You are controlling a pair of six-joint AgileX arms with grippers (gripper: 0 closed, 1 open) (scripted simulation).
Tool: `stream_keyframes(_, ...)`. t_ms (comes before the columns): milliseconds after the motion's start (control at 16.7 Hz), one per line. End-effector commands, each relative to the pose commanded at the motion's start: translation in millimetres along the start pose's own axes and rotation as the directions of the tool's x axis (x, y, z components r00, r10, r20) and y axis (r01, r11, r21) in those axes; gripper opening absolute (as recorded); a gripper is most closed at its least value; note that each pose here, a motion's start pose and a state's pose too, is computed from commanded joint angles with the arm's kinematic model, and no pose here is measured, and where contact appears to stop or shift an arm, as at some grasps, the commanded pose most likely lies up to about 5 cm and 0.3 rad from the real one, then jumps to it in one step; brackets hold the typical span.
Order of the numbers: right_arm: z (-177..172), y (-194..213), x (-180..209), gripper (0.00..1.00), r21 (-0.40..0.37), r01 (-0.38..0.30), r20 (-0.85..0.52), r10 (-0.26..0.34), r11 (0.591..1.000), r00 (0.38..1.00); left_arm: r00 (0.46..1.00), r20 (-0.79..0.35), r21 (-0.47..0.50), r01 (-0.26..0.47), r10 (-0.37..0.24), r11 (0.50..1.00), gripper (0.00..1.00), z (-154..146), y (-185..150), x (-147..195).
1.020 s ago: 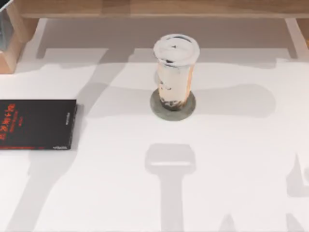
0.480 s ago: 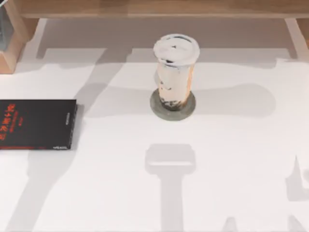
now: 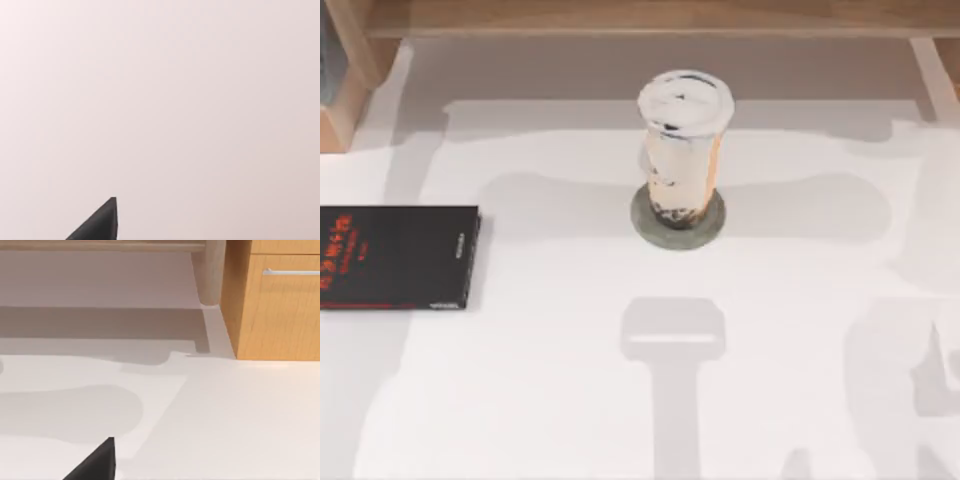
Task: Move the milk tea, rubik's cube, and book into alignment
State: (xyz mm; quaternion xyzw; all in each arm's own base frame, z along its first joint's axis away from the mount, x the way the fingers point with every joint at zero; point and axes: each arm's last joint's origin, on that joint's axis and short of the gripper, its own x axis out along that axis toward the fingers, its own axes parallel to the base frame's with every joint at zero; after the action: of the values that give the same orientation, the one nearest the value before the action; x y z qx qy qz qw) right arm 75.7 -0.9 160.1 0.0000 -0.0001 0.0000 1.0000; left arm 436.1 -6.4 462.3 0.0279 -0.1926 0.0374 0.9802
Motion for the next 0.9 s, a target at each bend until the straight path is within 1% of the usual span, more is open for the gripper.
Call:
stream_keyframes(60, 0.0, 0.0, 0.0, 1.00, 0.000, 0.000, 0.000, 0.000, 1.000, 1.000, 1.000, 0.002, 0.030, -0.008, 0.008, 1.000, 1.00, -10.5, 26.5, -2.4)
stream_keyframes(180, 0.0, 0.0, 0.0, 1.00, 0.000, 0.000, 0.000, 0.000, 1.000, 1.000, 0.999, -0.030, 0.075, -0.015, 0.017, 0.997, 1.00, -39.8, 75.4, -12.1)
stream_keyframes(300, 0.0, 0.0, 0.0, 1.00, 0.000, 0.000, 0.000, 0.000, 1.000, 1.000, 0.994, -0.110, 0.080, 0.000, 0.009, 0.997, 1.00, -82.7, 110.9, -25.8)
stream_keyframes(360, 0.0, 0.0, 0.0, 1.00, 0.000, 0.000, 0.000, 0.000, 1.000, 1.000, 0.986, -0.164, 0.064, 0.014, -0.003, 0.998, 1.00, -108.8, 122.6, -33.5)
stream_keyframes(480, 0.0, 0.0, 0.0, 1.00, 0.000, 0.000, 0.000, 0.000, 1.000, 1.000, 0.962, -0.270, 0.008, 0.044, -0.040, 0.999, 1.00, -157.9, 133.7, -49.8)
stream_keyframes(600, 0.0, 0.0, 0.0, 1.00, 0.000, 0.000, 0.000, 0.000, 1.000, 1.000, 0.935, -0.346, -0.053, 0.064, -0.079, 0.997, 1.00, -193.2, 134.5, -63.9)
stream_keyframes(720, 0.0, 0.0, 0.0, 1.00, 0.000, 0.000, 0.000, 0.000, 1.000, 1.000, 0.921, -0.376, -0.087, 0.072, -0.100, 0.994, 1.00, -207.9, 132.6, -70.7)
stream_keyframes(900, 0.0, 0.0, 0.0, 1.00, 0.000, 0.000, 0.000, 0.000, 1.000, 1.000, 0.920, -0.378, -0.089, 0.073, -0.101, 0.993, 1.00, -208.7, 132.5, -71.1)
